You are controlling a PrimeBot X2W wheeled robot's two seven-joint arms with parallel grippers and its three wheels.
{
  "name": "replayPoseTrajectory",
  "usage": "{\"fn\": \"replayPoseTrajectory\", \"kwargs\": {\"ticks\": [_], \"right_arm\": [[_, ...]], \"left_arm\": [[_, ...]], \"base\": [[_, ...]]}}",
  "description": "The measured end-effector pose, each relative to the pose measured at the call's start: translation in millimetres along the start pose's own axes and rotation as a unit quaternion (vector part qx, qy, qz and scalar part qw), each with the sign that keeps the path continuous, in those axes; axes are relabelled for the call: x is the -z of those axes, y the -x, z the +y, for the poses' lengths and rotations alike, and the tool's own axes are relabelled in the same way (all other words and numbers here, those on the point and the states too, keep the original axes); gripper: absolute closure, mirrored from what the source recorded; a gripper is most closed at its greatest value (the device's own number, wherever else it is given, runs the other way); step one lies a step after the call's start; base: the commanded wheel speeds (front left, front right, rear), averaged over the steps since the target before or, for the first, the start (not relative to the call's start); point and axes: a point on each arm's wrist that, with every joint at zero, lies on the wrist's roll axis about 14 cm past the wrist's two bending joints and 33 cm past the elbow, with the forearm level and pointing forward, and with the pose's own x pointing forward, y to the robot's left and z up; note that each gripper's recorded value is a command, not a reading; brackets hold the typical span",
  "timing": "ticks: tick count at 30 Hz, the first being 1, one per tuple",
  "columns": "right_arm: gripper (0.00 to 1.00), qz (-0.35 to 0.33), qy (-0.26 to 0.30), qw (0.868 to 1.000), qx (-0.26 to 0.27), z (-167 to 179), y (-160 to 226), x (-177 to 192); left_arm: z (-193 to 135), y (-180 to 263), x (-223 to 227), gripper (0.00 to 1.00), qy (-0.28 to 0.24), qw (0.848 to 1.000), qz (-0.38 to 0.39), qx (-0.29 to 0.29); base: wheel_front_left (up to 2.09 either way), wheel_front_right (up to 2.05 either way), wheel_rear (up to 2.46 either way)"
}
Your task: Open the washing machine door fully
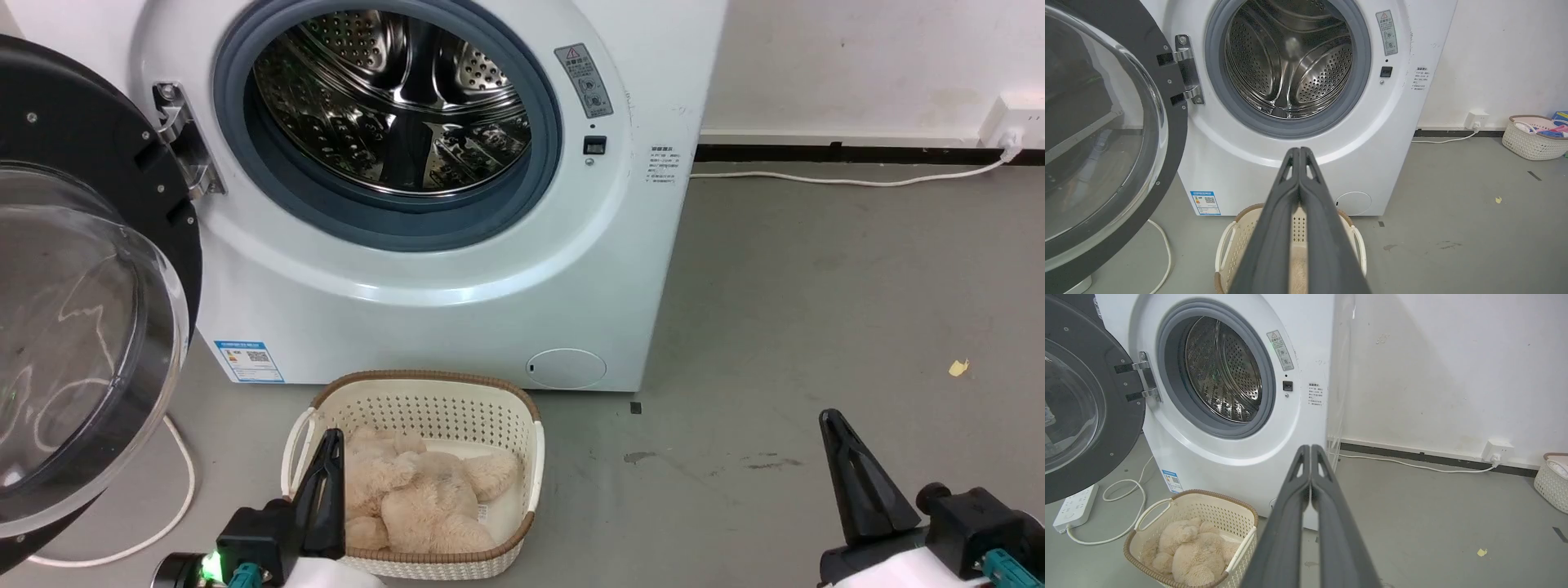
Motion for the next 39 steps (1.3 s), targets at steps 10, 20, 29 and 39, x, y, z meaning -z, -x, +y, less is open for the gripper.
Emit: {"fn": "replayPoseTrajectory", "kwargs": {"ticks": [10, 20, 29, 39], "right_arm": [[1.0, 0.012, 0.005, 1.0, 0.0, -0.3, 0.2, 3.3], [1.0, 0.019, 0.008, 1.0, 0.0, -0.5, -2.5, 3.1], [1.0, 0.03, 0.01, 1.0, 0.0, -0.7, -1.9, 6.4], [1.0, 0.041, 0.014, 0.999, 0.001, -1.2, -1.1, 9.7]], "left_arm": [[0.1, -1.7, 0.6, 1.0, -0.007, 1.0, 0.007, 0.001], [1.8, -3.4, 1.4, 1.0, -0.011, 1.0, 0.015, 0.001], [2.0, -7.2, -1.1, 1.0, -0.014, 1.0, 0.016, 0.001], [1.1, -8.1, 0.2, 1.0, -0.017, 1.0, 0.024, 0.003]], "base": [[0.0, 0.0, 0.0], [0.0, 0.0, 0.0], [0.0, 0.0, 0.0], [0.0, 0.0, 0.0]]}}
